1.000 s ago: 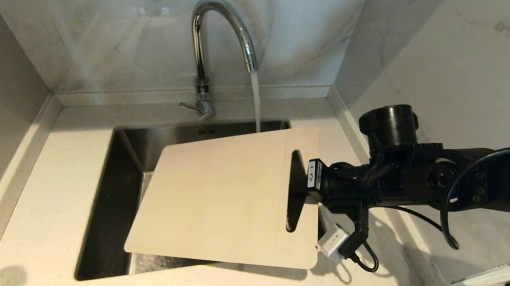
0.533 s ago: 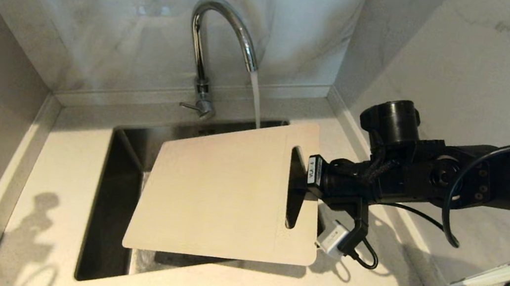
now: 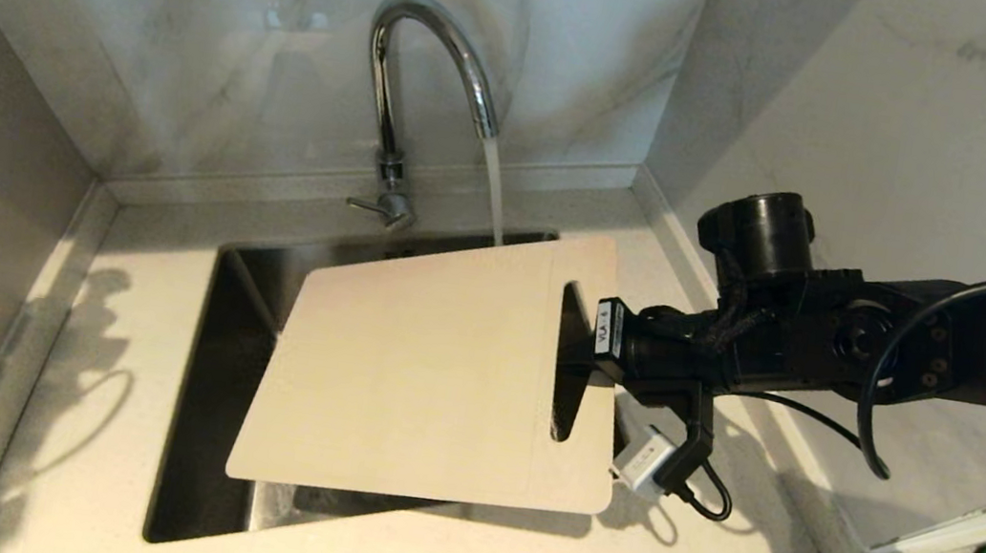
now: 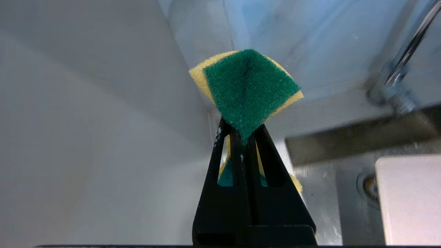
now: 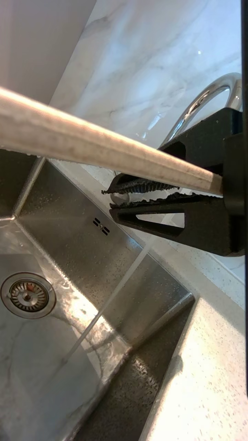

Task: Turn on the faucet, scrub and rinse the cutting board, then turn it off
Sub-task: Scrub the cutting board underwater

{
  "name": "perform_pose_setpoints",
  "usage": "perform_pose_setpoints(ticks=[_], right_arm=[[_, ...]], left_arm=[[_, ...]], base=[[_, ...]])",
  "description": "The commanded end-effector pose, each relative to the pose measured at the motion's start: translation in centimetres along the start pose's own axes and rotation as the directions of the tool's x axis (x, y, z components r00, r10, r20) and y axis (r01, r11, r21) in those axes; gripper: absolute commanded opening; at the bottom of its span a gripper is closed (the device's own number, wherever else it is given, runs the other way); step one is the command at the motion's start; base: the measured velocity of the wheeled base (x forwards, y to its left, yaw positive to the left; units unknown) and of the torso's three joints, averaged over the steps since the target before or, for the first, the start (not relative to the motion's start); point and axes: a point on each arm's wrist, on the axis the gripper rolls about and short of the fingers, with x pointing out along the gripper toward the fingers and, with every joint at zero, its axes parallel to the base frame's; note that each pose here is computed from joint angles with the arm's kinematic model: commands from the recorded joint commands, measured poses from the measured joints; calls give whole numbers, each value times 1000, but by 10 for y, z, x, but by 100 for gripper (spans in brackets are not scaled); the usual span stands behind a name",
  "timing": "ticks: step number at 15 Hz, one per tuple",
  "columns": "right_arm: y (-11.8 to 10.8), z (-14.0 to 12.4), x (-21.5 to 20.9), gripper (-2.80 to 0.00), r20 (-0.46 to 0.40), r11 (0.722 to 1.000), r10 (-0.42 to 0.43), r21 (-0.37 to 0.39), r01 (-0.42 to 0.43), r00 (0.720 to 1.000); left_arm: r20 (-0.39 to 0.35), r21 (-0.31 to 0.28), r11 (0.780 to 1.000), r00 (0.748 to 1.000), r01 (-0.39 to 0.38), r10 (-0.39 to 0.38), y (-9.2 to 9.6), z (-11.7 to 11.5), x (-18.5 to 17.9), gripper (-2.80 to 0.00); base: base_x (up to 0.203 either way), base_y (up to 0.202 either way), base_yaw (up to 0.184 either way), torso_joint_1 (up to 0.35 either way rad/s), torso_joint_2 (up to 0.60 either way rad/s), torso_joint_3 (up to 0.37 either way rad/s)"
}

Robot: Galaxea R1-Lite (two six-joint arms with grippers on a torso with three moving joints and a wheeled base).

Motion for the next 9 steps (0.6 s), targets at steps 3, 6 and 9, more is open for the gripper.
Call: perform_pose_setpoints(ticks=[3,6,9], right_arm=[[-2,3,2,-280,13,1000,-7,-15,7,1000],[-6,6,5,-280,25,1000,-15,-21,15,1000],[-5,11,3,-280,35,1000,-10,-14,10,999]], left_arm=[[-261,-77,992,958,100,-117,-6,-3,35,-280],[-349,-247,950,897,191,-271,-33,1,36,-280],[-406,-459,870,828,182,-387,-56,-5,38,-280]], base=[[0,0,0,0,0,0],[0,0,0,0,0,0],[0,0,0,0,0,0]])
